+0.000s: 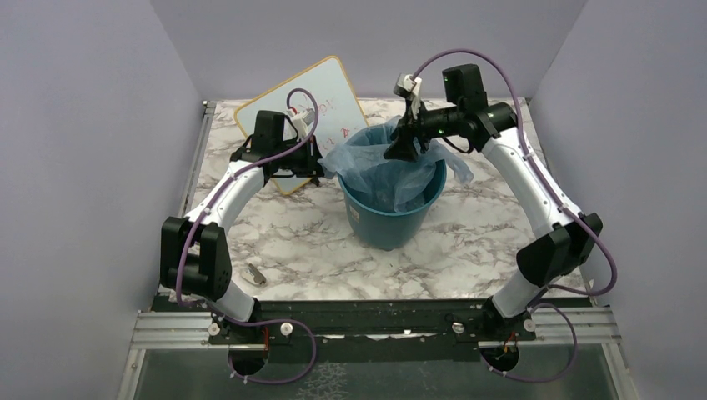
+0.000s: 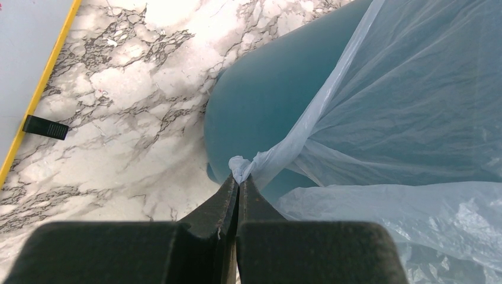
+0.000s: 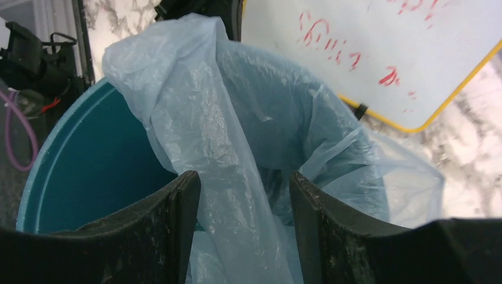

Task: Put the trash bags into the trash bin
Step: Place the trash bag in the trash bin.

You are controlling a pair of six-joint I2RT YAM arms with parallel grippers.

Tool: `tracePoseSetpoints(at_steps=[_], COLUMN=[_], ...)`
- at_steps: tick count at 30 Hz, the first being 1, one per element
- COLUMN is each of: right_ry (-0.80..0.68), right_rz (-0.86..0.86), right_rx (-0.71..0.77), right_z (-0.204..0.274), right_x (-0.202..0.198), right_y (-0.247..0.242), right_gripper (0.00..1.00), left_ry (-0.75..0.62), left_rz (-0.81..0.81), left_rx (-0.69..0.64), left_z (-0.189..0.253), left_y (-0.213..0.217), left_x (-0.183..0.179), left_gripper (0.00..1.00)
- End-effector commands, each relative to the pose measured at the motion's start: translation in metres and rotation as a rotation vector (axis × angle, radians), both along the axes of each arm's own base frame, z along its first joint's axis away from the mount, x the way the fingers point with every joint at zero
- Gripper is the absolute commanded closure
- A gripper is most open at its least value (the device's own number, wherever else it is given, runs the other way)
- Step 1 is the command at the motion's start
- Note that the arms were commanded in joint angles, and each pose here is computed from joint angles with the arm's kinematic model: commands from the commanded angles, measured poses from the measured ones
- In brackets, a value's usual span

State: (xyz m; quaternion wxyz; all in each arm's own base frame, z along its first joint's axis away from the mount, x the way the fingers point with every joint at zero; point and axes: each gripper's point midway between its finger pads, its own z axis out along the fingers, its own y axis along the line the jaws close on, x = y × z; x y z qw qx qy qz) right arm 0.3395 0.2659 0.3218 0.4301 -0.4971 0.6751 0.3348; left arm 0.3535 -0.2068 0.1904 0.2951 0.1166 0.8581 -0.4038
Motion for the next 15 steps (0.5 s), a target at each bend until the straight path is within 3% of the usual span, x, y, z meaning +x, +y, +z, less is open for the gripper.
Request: tracePoseSetpoints(at_steps=[1, 5, 9, 12, 13, 15], right_ry=[0.119, 0.136, 0.160, 0.185, 0.192, 0.203], right_rz=[0.037, 0.057, 0.106, 0.150, 0.182, 0.186], right_rx=[0.000, 0.015, 0.049, 0.067, 0.060, 0.063], right_z=[-0.003, -0.002, 0.003, 0.006, 0.000, -0.004], right_x=[-0.017, -0.018, -0.032, -0.049, -0.068, -0.078], right_y=[0.001, 0.004, 0.007, 0.006, 0.000, -0.003], right_gripper=[0.39, 0.46, 0.65, 0.85, 0.99, 0.99], left_ry=[-0.038, -0.038, -0.038, -0.043, -0.041, -0.040], left_rz=[-0.016, -0.015, -0.014, -0.015, -0.016, -0.020], left_rx=[-0.013, -0.012, -0.012, -0.014, -0.022, -0.028], left_z=[0.014, 0.014, 0.014, 0.016, 0.019, 0.020], left_y=[0.000, 0.000, 0.000, 0.000, -0.001, -0.002], left_x=[-0.004, -0.004, -0.004, -0.003, -0.004, -0.004], left_gripper=[1.00, 1.00, 1.00, 1.00, 1.00, 1.00])
